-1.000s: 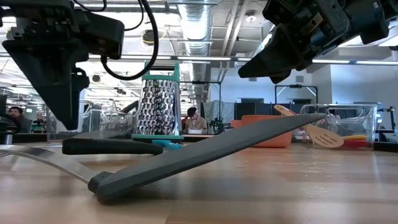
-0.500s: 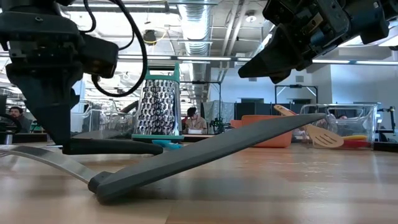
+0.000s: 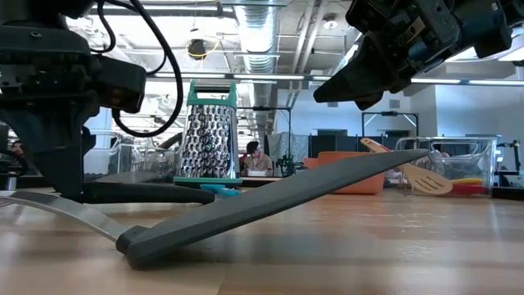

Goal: Pick & Place Kitchen Items
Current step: Put the top black spatula into the left transparent bin

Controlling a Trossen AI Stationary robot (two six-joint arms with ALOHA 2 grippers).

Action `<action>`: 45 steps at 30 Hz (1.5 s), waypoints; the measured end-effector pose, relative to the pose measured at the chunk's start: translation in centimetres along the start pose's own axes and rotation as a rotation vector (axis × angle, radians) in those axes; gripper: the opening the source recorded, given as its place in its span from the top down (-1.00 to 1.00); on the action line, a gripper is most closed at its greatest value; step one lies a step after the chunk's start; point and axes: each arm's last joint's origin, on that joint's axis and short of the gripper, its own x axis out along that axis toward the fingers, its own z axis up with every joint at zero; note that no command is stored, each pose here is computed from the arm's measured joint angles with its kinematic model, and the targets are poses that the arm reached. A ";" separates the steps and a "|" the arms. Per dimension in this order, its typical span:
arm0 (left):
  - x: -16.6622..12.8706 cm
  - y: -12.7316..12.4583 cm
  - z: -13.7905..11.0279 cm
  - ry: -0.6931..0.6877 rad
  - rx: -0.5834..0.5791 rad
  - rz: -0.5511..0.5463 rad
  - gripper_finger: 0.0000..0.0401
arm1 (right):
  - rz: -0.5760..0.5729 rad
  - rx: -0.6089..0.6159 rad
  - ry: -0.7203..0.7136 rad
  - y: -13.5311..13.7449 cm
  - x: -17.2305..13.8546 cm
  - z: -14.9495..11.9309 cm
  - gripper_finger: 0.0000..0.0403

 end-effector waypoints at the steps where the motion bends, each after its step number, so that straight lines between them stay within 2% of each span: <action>1: 0.1 0.2 -0.1 0.000 -0.001 0.004 -0.04 | 0.000 0.000 0.000 0.0 0.0 0.0 1.00; 4: 0.2 0.5 -0.2 -0.006 -0.028 0.016 -0.04 | 0.000 0.000 0.000 0.0 0.0 0.0 1.00; 16: 0.3 0.8 -0.2 -0.051 -0.021 0.057 -0.04 | 0.000 0.000 -0.001 0.0 0.0 0.0 1.00; 23: 0.4 0.8 -0.1 -0.055 0.054 0.056 -0.04 | 0.002 0.003 -0.009 0.0 0.0 0.1 1.00; 29: -1.1 1.2 0.6 -0.091 0.112 0.040 -0.04 | 0.002 0.003 -0.010 0.0 0.0 0.1 1.00; 39: -4.8 1.8 3.3 -0.215 0.122 -0.051 -0.04 | 0.004 0.007 -0.018 0.0 0.0 0.2 1.00; 45: -4.6 1.1 2.6 -0.134 -0.002 -0.138 0.06 | 0.003 0.005 -0.017 0.0 0.0 0.2 1.00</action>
